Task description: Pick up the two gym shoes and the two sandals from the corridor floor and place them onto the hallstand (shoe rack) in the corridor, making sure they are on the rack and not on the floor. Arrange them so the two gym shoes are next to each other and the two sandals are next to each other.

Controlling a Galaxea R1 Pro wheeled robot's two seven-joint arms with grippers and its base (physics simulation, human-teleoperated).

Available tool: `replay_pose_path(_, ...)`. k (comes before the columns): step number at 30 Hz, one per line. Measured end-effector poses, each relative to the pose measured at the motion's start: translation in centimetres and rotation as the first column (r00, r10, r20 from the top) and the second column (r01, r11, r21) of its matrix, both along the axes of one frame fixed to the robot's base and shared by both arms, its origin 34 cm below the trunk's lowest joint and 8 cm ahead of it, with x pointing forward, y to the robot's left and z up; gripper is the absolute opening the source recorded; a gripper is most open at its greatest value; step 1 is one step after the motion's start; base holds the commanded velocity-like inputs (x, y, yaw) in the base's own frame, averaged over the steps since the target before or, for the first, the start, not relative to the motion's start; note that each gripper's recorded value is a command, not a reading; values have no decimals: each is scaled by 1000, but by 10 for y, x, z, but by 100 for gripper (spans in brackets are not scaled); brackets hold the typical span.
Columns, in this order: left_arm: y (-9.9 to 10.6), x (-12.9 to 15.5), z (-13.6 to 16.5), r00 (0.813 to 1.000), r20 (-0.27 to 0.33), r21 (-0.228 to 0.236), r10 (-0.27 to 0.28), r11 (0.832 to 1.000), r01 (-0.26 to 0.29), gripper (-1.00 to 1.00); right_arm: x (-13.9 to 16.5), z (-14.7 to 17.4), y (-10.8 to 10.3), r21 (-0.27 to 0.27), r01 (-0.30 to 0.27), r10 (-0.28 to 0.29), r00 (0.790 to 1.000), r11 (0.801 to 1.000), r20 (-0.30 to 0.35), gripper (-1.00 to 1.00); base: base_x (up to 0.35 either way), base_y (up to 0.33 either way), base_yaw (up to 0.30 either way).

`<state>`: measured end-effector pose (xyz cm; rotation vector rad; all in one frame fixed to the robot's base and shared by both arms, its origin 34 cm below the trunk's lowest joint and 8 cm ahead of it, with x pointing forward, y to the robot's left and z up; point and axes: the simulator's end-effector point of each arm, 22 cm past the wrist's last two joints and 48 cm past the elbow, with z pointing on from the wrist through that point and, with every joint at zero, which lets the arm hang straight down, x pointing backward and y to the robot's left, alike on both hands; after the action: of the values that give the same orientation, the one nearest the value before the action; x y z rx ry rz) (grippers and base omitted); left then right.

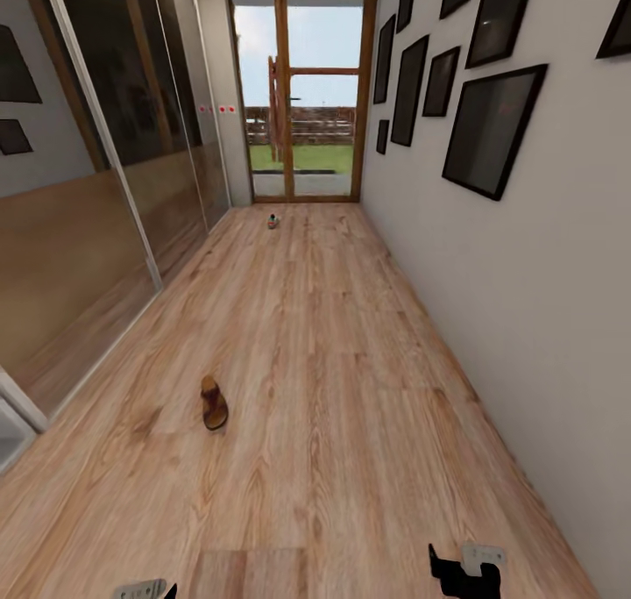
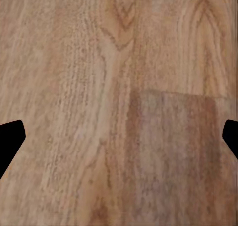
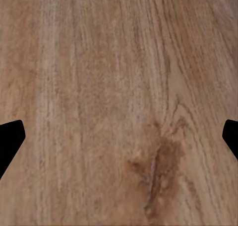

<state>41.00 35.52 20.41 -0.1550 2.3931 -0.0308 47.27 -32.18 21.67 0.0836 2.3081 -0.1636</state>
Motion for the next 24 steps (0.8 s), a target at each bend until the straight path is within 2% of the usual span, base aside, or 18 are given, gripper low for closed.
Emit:
replay_pose_path(14,0,0,0,1000,0,0,1,1000,-1,100,-5,-2,-1,-2,0,0,1000,1000,-7,100,294,-139,0)
replay_pose_path(24,1,0,0,1000,0,1,1,1000,-1,100,-5,-2,-1,-2,0,0,1000,1000,-7,100,330,-34,0)
